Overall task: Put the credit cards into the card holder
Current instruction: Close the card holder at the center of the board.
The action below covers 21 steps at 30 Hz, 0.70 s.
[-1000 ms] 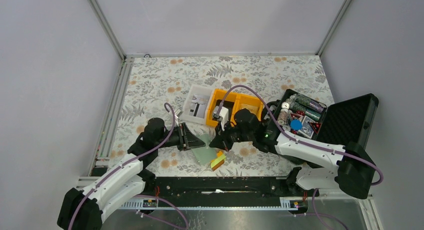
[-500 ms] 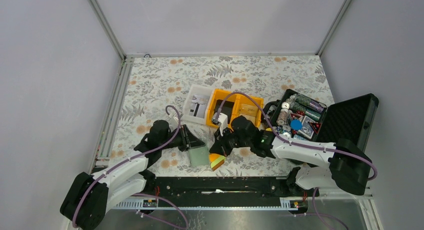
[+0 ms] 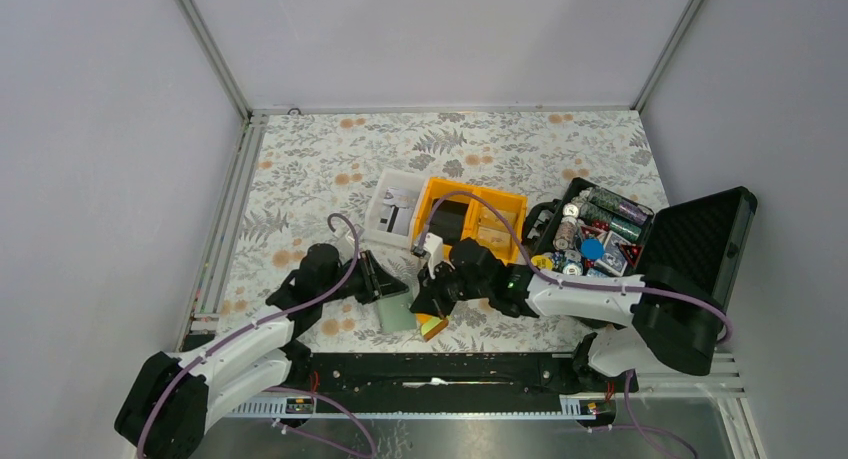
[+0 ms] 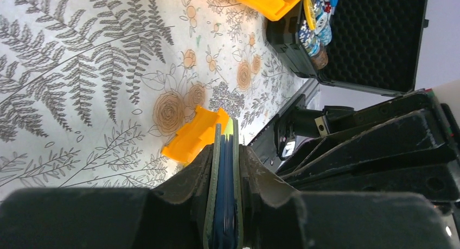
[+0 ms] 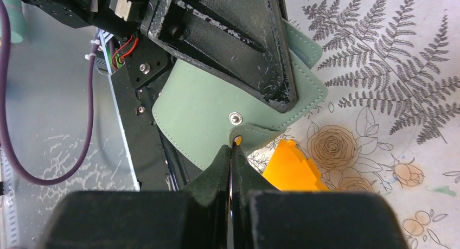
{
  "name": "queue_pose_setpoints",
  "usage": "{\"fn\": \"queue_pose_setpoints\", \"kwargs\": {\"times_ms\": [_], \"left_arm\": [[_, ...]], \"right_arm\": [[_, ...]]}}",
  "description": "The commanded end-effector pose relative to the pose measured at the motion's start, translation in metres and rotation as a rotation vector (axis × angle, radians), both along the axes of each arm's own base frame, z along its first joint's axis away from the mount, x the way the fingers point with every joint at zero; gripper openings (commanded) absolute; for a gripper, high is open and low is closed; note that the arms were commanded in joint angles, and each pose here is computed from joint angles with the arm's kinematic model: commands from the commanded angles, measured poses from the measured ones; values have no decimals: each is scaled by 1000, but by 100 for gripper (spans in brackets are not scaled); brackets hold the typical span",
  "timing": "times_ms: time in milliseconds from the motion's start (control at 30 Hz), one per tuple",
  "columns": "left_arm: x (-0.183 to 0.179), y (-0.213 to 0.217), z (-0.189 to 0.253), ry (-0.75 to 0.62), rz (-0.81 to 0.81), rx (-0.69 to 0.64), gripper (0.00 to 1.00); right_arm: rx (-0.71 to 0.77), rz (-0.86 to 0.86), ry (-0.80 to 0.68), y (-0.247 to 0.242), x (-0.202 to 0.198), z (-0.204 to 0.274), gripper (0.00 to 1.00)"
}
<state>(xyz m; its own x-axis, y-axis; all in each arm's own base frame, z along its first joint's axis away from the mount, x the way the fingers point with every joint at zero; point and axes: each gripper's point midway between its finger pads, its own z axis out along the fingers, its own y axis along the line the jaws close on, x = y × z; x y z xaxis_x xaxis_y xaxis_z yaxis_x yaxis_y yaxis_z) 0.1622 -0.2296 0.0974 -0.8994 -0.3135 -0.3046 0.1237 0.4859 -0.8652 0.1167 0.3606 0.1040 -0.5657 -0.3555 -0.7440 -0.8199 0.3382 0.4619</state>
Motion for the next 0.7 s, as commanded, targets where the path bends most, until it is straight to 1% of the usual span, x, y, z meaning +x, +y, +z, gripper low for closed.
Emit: {"fn": "queue_pose_setpoints", "kwargs": {"times_ms": [0,233,667], "left_arm": [[18,3,12,-81,72,11,6],[17,2,9,-72,79,19,2],[17,0,11,-73,80,23,2]], "right_arm": [[79,64,-7,25,-10,20,0],[86,-10,-29,29,4,21,0],[87,-22,-36,38,8,21,0]]}}
